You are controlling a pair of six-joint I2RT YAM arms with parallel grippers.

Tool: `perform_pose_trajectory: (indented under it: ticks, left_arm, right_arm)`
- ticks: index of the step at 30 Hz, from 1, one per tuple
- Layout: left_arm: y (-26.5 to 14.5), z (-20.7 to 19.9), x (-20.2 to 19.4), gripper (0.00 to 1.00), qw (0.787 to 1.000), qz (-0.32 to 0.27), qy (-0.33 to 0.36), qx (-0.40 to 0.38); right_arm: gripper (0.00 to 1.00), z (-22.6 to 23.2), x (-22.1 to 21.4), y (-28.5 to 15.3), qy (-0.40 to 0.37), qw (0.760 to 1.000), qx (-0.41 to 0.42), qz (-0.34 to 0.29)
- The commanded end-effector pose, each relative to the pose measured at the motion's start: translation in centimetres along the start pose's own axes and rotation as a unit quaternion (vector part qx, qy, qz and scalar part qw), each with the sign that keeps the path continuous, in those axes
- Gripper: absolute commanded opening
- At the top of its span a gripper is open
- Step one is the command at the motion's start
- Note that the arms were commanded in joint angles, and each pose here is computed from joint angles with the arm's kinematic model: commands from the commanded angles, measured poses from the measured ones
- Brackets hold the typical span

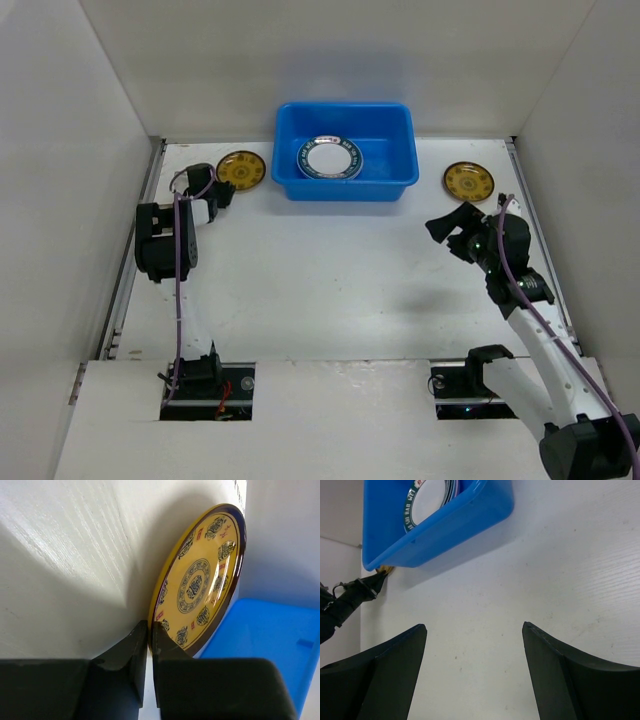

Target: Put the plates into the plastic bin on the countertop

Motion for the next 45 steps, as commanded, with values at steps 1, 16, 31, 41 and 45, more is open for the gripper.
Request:
perform_pose_trajectory:
  ticks: [1, 16, 31, 41, 45]
  left_arm:
    - [-2.7, -6.8, 3.6, 0.03, 0.996, -0.054, -0.018, -0.071]
    - [-11.1, -26.0, -1.5, 0.05, 0.946, 0.034, 0.150, -0.284]
    - [-6.6, -25.3, -13.7, 0.08, 0.884, 0.060, 0.371, -0.278]
    - [-2.4, -23.9, -14.9, 0.10, 0.881, 0.025, 0.401, -0.250]
    - [-1.7, -23.1, -15.7, 0.16, 0.880, 0.032, 0.407, -0.244]
  right_arm:
    - [0.83, 1.3, 1.7, 0.0, -0.003, 0.999, 0.027, -0.032]
    - [0.82, 0.5, 2.9, -1.5, 0.001, 0.998, 0.035, -0.059]
    - [0.82, -0.7, 1.9, -3.6, -0.011, 0.996, 0.051, -0.073]
    - [0.82, -0.8, 1.2, -5.6, -0.023, 0.993, 0.067, -0.091]
    - [0.82, -1.2, 1.0, -6.1, -0.020, 0.993, 0.058, -0.096]
Point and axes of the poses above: each gripper's point midway between its finger pads, its own y axis out along the fingers, its own z axis along the line the jaws close on, x = y × z, the point moved 4 cm from there along -y, back along the fingers, and after that the axes turned 3 degrees about y, right-handed, at the moved point
